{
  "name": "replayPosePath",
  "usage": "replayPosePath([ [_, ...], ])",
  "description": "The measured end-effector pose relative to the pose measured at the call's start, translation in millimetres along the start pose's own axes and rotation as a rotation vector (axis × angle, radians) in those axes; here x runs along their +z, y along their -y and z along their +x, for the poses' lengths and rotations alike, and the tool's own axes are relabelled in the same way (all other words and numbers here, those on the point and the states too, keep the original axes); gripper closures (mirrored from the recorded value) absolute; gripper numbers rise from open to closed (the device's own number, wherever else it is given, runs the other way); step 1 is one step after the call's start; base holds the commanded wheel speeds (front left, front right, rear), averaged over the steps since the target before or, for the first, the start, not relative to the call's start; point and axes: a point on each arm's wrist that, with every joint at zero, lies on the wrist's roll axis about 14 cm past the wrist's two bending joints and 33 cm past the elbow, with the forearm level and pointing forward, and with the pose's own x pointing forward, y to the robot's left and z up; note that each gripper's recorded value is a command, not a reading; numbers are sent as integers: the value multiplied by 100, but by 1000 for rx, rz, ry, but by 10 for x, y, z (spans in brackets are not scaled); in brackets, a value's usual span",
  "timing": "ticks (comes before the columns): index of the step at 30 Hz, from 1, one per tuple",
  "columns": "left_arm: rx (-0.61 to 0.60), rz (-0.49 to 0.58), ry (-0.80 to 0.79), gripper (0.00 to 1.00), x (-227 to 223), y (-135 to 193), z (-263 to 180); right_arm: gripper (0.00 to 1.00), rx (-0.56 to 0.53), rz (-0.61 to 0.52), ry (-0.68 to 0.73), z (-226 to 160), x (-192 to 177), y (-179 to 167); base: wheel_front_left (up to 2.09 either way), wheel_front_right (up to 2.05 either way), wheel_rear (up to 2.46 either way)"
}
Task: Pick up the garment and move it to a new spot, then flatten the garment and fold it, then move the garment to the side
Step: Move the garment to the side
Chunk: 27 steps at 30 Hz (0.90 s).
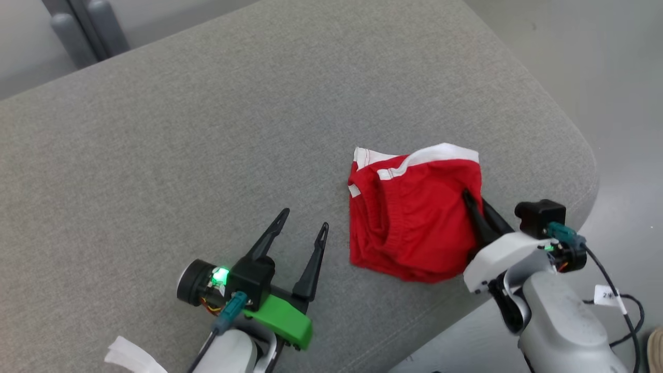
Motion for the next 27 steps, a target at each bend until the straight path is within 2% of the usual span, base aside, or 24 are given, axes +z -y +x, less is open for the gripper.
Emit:
replayPosePath([
  [7, 42, 16, 7, 0, -19, -259, 49, 100, -45, -118, 59, 402, 375, 204, 0, 0, 0],
  [13, 133, 18, 40, 0, 24, -668, 19, 100, -61, -255, 48, 874, 584, 376, 0, 0, 0],
  [21, 248, 13, 11, 0, -220, -1229, -160, 100, -93, -494, -15, 1654, 706, 623, 0, 0, 0],
  [27, 306, -8, -9, 0, -369, -1439, -290, 100, -173, -514, -19, 1956, 726, 833, 0, 0, 0],
])
